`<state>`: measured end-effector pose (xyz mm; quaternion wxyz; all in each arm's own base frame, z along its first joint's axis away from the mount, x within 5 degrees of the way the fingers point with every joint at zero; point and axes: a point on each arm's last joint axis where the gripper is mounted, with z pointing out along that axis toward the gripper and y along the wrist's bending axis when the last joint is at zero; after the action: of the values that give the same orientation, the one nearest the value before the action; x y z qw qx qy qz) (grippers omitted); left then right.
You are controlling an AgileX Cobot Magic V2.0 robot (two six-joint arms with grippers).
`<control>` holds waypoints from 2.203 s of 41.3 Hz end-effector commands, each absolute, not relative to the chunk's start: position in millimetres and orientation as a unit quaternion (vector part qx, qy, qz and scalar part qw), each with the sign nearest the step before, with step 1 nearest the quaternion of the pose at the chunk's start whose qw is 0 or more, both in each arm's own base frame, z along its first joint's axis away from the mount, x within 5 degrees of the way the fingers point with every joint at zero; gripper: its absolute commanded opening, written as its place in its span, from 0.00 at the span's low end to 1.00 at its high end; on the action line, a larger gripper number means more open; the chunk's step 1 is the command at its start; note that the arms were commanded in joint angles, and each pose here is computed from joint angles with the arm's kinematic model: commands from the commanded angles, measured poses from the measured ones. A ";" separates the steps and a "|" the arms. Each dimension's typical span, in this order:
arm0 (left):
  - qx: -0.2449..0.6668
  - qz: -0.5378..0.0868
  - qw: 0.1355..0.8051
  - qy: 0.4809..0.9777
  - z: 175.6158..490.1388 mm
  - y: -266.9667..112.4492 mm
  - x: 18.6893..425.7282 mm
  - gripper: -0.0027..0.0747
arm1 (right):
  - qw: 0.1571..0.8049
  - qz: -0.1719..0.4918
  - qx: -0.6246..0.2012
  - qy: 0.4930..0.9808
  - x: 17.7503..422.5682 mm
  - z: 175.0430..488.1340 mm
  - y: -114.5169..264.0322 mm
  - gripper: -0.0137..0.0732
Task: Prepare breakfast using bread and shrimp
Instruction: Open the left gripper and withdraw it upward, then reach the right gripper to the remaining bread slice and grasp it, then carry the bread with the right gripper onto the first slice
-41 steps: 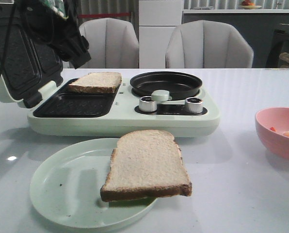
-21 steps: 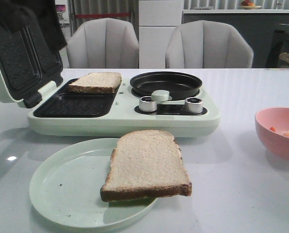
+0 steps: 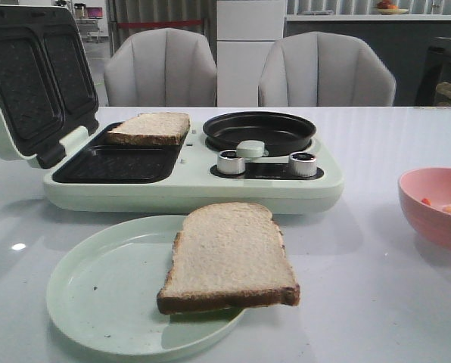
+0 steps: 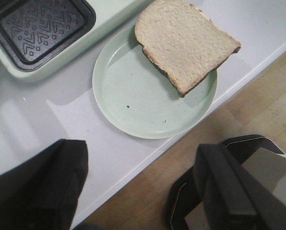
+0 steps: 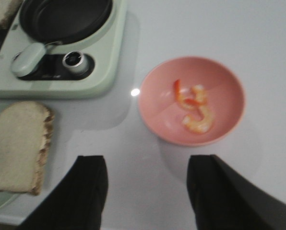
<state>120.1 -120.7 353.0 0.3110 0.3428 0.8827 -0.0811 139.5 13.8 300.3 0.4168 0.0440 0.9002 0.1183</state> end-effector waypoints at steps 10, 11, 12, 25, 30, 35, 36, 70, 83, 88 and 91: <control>0.338 -0.106 0.360 0.863 368.6 -110.6 110.3 0.69 | 0.266 0.294 -0.019 0.918 180.1 270.3 66.5 0.72; 0.338 -0.106 0.360 0.863 368.6 -110.6 110.3 0.69 | 0.256 0.299 -0.024 0.919 184.9 265.3 70.6 0.72; 0.338 -0.106 0.360 0.863 368.6 -110.6 110.3 0.69 | 0.245 0.308 -0.026 0.919 189.3 260.4 75.9 0.72; 0.338 -0.108 0.362 0.862 368.9 -110.9 110.5 0.69 | 0.160 0.370 -0.025 0.915 238.0 201.9 115.3 0.72; 0.338 -0.108 0.362 0.862 368.9 -110.9 110.5 0.69 | 0.144 0.376 -0.024 0.915 256.8 188.7 121.6 0.72; 0.338 -0.108 0.363 0.862 369.0 -111.0 110.6 0.69 | 0.134 0.373 -0.020 0.918 273.1 179.2 125.6 0.72; 0.338 -0.108 0.363 0.862 369.0 -111.0 110.6 0.69 | 0.132 0.374 -0.020 0.918 276.7 177.6 127.0 0.72; 0.338 -0.108 0.363 0.862 369.0 -111.0 110.6 0.69 | 0.128 0.394 -0.053 0.909 298.8 183.7 141.5 0.22; 0.339 -0.100 0.367 0.860 369.3 -110.1 111.6 0.69 | 0.226 0.437 -0.118 0.863 291.2 271.0 144.2 0.22; 0.339 -0.101 0.367 0.860 369.4 -110.2 111.6 0.69 | 0.270 0.455 -0.124 0.839 305.1 300.5 152.4 0.22; 0.339 -0.101 0.367 0.860 369.4 -110.2 111.6 0.69 | 0.292 0.459 -0.122 0.830 315.3 310.2 161.2 0.22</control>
<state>111.0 -109.0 355.9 0.3250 0.3399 0.8785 -0.0844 309.6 151.1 273.2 0.2437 -0.1217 0.8639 0.4236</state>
